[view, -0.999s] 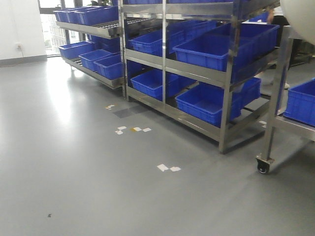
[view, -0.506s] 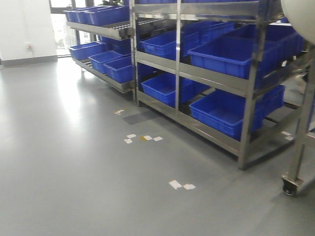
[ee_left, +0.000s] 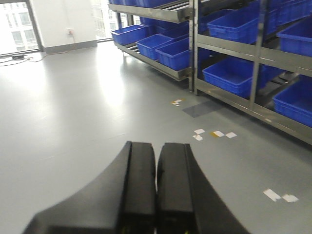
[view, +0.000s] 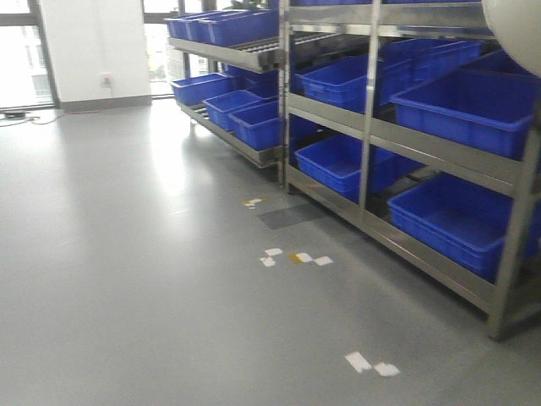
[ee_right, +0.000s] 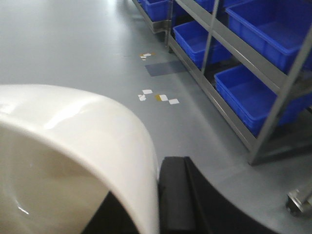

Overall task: Move white bin to right shelf second layer
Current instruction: 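Drive the base along the crate racks toward the windows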

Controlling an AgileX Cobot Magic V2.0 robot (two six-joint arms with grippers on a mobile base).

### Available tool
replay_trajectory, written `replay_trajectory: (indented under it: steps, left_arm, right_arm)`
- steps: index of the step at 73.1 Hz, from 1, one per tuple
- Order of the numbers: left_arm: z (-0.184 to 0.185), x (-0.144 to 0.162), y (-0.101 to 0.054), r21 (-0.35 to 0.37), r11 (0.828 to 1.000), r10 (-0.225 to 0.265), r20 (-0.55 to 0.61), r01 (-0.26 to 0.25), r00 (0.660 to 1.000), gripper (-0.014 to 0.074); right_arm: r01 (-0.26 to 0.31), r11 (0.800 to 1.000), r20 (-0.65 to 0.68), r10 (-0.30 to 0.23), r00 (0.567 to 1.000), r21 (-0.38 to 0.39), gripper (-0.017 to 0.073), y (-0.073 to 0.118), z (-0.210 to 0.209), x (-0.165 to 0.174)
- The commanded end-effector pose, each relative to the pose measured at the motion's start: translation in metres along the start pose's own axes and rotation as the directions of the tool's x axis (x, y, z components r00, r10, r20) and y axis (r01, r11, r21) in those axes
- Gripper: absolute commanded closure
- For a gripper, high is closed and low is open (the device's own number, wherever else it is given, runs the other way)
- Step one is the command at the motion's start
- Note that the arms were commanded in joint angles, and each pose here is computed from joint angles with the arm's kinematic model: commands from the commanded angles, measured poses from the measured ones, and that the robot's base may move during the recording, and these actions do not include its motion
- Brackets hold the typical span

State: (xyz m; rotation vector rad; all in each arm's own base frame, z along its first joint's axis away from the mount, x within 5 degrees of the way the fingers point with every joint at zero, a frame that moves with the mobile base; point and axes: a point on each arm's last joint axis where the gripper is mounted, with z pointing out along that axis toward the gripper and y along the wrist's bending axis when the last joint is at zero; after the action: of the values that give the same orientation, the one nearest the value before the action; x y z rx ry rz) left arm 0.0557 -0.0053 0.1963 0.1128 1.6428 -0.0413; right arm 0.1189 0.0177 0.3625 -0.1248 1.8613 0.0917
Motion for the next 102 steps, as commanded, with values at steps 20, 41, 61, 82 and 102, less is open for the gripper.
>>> replay_trajectory:
  steps: [20,41,61,82,102]
  left_arm:
    - [0.0010,0.0038,-0.0005,0.004,1.000,-0.003,0.063,0.003,0.998,0.0509]
    - [0.0010,0.0038,-0.0005,0.004,1.000,-0.003,0.063,0.003,0.998,0.0509]
    - [0.0010,0.0038,-0.0005,0.004,1.000,-0.003,0.063,0.003,0.998,0.0509]
    - [0.0010,0.0038,-0.0005,0.004,1.000,-0.003,0.063,0.003,0.998,0.0509]
    - [0.0010,0.0038,-0.0005,0.004,1.000,-0.003,0.063,0.003,0.998,0.0509]
  right_arm:
    - [0.006,1.000,0.131,-0.006,0.991,0.001,0.0504,-0.0003,-0.0054,-0.0189]
    - [0.006,1.000,0.131,-0.006,0.991,0.001,0.0504,-0.0003,-0.0054,-0.0189]
    - [0.006,1.000,0.131,-0.006,0.991,0.001,0.0504,-0.0003,-0.0054,-0.0189]
    - [0.006,1.000,0.131,-0.006,0.991,0.001,0.0504,-0.0003,-0.0054,-0.0189]
    - [0.006,1.000,0.131,-0.006,0.991,0.001,0.0504,-0.0003,-0.0054,-0.0189]
